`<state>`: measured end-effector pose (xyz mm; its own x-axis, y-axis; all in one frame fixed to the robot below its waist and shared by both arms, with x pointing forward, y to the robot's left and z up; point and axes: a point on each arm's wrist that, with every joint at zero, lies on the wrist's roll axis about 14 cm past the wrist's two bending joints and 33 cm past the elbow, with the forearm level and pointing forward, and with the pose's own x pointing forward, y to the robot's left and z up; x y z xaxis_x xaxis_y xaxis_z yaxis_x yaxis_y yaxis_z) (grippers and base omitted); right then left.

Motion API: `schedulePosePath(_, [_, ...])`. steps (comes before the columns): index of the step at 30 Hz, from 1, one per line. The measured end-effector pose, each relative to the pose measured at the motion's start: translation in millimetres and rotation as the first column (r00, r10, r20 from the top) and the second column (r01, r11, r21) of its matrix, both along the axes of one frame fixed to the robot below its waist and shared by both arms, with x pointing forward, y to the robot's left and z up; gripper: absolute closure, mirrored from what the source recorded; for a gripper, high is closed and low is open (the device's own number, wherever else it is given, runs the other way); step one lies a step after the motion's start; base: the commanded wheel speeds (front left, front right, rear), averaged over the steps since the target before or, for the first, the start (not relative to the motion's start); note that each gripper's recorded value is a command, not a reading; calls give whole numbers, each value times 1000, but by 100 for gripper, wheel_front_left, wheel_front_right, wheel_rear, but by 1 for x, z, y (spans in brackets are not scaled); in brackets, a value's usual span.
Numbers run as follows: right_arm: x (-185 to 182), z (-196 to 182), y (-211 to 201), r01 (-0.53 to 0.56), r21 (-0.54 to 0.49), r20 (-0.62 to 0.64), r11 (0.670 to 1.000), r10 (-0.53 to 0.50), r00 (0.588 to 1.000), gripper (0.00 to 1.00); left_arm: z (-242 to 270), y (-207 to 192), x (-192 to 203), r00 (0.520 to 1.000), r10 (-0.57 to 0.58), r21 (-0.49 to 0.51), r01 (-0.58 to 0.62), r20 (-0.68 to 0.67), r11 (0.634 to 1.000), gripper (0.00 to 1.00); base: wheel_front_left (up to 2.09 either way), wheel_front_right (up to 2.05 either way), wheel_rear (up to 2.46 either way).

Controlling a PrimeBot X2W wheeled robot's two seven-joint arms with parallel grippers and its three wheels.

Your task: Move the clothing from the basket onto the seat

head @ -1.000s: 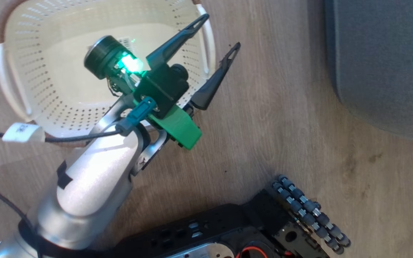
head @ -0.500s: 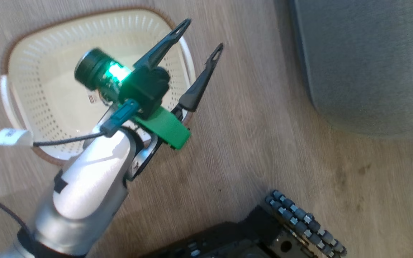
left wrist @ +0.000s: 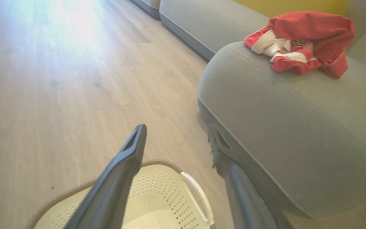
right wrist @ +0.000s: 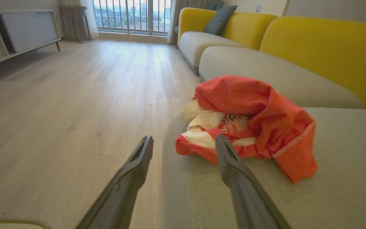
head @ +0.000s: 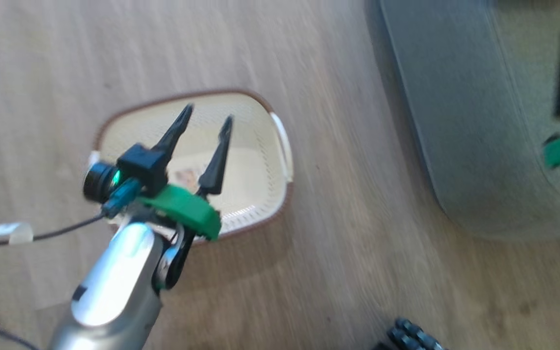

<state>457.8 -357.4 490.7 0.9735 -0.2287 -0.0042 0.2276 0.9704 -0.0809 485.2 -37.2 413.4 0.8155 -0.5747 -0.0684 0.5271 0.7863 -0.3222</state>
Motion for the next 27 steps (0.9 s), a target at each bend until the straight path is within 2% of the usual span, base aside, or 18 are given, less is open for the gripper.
schedulePosePath(4, [-5, -8, 41, -77, 31, 2, 997, 77, 997, 0, -3, 42, -10, 993, 111, 62, -110, -27, 992, 0, 0, 0, 0])
schedulePosePath(6, [-7, -15, 68, -119, 82, 4, 990, 119, 993, 0, 0, 71, -17, 981, 190, 92, -187, -31, 978, 0, 0, 0, 0])
schedulePosePath(11, [-8, -18, 98, -170, 120, 11, 978, 170, 985, 0, 13, 103, -23, 959, 284, 102, -281, -10, 954, 0, 0, 0, 0])
schedulePosePath(16, [-18, -23, 129, -210, 162, 9, 964, 211, 977, 0, 28, 141, -36, 918, 398, 94, -397, 11, 913, 0, 0, 0, 0])
schedulePosePath(21, [-29, -26, 151, -237, 180, -1, 955, 242, 970, 0, 34, 169, -52, 885, 466, 96, -466, 24, 880, 0, 0, 0, 0])
schedulePosePath(27, [-35, -31, 161, -245, 191, -14, 950, 253, 967, 0, 37, 176, -58, 873, 487, 86, -488, 30, 869, 0, 0, 0, 0])
